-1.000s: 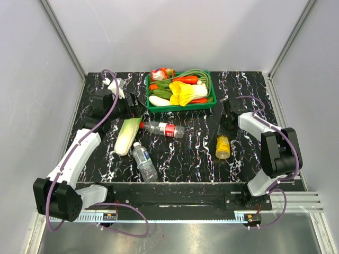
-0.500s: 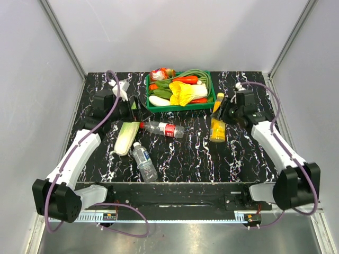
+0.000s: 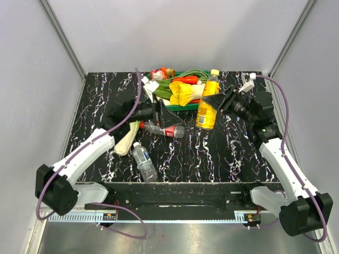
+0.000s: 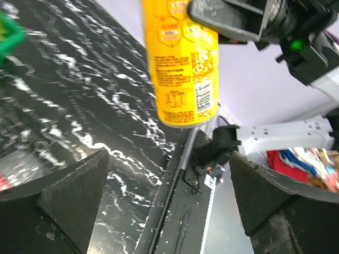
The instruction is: Unscrew the bottle caps
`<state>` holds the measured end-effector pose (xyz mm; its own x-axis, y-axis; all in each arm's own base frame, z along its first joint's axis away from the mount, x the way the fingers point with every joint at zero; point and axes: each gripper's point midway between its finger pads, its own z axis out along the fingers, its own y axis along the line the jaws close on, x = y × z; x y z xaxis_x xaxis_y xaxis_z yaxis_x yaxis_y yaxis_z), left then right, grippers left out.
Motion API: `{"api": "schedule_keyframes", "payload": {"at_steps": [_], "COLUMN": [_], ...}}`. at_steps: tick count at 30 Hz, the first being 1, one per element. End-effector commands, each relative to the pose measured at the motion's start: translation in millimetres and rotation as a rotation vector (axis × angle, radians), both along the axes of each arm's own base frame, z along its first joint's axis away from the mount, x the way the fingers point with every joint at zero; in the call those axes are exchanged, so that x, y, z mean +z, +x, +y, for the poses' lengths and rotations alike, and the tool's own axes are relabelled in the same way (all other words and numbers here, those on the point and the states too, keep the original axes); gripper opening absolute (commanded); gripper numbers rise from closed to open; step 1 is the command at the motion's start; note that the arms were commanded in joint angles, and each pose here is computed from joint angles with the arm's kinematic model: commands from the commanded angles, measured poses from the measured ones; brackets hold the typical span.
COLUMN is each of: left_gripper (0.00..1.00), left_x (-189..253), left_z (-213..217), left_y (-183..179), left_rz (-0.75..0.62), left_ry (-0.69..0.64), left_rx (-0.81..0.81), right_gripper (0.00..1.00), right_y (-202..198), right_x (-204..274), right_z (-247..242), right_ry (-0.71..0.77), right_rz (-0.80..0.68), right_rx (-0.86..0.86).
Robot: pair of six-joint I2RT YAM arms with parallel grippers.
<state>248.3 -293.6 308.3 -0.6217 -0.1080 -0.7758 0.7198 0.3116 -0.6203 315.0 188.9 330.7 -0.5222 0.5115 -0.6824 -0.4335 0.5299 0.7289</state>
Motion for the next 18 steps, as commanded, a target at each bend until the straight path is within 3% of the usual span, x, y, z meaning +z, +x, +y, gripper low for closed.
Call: {"api": "schedule_keyframes", "payload": {"at_steps": [1,5,18], "left_gripper": [0.99,0.99,0.99], "left_x": [40,51,72], "left_z": [-37,-57,-113], "left_y": [-11,-21,-36], "left_rz": [-0.106,-0.090,-0.096], "left_ry": [-0.145,-0.257,-0.346], "left_rx": [-0.161,-0.265,-0.407], "right_gripper": [0.18,0.18,0.18], "right_y": [-27,-34,-39], "right_x": [56,64,58], "right_z": [17,18,19], "right_ry": [0.119,0.125,0.141], "right_rz": [-0.150,-0.166,-0.158], "right_rx": [0.121,0.117,0.109]}}
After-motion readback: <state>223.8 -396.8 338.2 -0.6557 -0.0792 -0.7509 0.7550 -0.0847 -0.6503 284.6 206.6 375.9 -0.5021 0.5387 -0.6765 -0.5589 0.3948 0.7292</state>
